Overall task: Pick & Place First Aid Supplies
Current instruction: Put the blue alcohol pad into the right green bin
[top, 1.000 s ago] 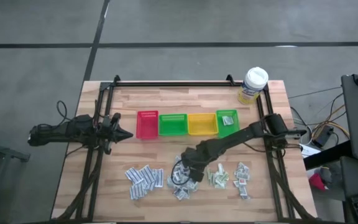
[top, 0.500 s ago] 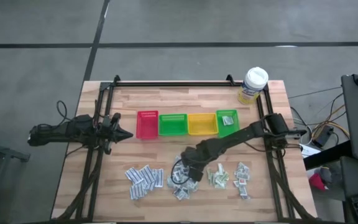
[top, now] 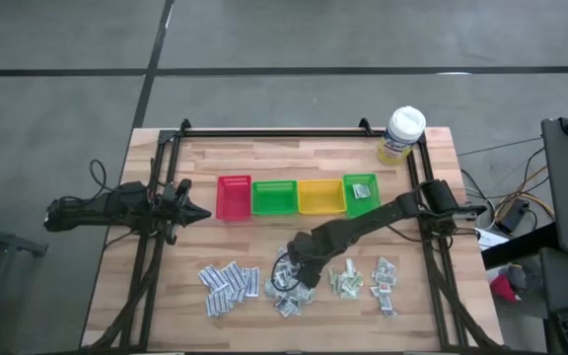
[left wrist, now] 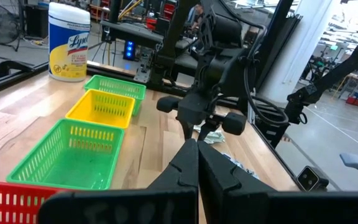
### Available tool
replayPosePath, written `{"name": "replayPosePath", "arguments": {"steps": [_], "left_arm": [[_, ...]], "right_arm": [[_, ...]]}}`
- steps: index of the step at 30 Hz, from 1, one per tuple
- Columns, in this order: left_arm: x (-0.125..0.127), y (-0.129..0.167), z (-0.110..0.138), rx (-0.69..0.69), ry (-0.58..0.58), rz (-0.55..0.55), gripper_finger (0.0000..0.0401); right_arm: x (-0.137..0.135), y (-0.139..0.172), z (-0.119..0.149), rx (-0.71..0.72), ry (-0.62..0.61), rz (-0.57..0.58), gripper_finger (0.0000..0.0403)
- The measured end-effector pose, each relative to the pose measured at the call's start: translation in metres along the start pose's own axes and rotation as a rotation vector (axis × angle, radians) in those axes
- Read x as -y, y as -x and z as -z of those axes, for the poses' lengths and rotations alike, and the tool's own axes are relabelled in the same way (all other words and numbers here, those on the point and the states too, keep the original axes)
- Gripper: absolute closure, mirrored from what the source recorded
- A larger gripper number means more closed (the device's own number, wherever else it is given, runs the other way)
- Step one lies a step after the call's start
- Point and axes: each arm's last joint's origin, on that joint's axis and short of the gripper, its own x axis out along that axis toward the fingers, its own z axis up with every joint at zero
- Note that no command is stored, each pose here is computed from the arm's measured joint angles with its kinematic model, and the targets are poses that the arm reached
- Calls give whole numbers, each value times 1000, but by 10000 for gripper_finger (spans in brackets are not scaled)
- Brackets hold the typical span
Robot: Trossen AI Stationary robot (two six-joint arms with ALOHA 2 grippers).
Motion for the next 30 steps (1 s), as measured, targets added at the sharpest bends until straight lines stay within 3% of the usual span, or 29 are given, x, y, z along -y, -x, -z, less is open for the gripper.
{"name": "replayPosePath", "arguments": {"steps": [30], "left_arm": [[0,0,0,0,0,0,401]], "right_arm": [[-6,1,1,-10,-43,-51,312]]}}
